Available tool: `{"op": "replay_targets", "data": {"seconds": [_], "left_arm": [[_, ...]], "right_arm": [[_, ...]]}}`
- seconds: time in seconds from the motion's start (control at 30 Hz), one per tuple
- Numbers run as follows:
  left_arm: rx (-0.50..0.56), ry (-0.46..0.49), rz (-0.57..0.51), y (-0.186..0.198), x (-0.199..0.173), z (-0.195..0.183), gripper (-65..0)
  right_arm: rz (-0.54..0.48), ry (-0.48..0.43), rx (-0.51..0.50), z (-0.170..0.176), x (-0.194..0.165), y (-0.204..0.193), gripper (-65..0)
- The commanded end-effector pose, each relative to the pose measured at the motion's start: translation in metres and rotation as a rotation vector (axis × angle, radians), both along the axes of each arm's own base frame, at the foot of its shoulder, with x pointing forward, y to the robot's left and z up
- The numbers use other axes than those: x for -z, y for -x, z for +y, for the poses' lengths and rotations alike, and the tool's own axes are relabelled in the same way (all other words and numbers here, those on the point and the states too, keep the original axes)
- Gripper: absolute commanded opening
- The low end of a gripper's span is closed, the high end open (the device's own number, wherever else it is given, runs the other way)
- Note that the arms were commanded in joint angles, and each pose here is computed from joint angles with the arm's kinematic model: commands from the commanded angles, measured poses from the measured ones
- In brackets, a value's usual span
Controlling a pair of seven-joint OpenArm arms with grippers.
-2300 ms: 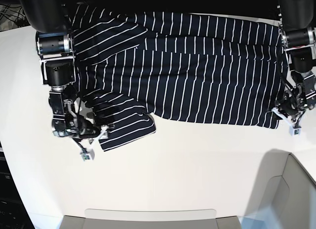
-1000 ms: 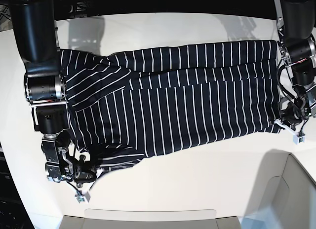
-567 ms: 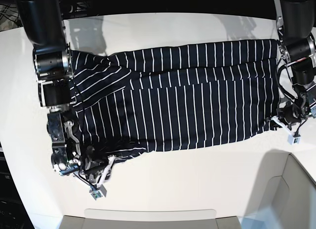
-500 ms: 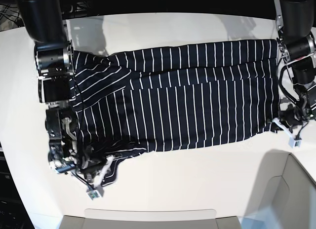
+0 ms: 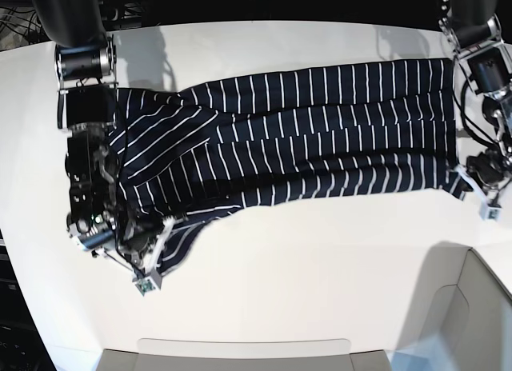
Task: Fold the T-shirt properly
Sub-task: 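Lift the hem and fold it over toward the folded shoulder edge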
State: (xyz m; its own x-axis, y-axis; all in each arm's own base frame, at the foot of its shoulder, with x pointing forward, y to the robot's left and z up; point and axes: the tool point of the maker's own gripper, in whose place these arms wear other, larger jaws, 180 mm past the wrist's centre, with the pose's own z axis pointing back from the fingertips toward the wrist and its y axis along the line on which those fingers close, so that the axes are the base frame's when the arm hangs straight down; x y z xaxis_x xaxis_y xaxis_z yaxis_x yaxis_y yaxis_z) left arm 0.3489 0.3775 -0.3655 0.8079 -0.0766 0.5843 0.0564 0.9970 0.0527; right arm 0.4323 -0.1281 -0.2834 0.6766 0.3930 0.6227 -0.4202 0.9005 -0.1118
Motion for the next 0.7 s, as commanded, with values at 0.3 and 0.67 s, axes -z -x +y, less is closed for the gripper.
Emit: {"op": "replay_targets", "data": {"seconds": [0.3,0.67], "left_arm": [[0.042,-0.122,0.044,0.023,-0.019,0.008,-65.0],[0.038,-0.222,0.127,0.058,-0.032,0.015,-65.0]], "right_arm": [[-0.051,0.035,0.033,-0.02,-0.03,0.015,-65.0],[-0.034,0.091,0.026,-0.03,-0.026,0.039,-65.0]]}}
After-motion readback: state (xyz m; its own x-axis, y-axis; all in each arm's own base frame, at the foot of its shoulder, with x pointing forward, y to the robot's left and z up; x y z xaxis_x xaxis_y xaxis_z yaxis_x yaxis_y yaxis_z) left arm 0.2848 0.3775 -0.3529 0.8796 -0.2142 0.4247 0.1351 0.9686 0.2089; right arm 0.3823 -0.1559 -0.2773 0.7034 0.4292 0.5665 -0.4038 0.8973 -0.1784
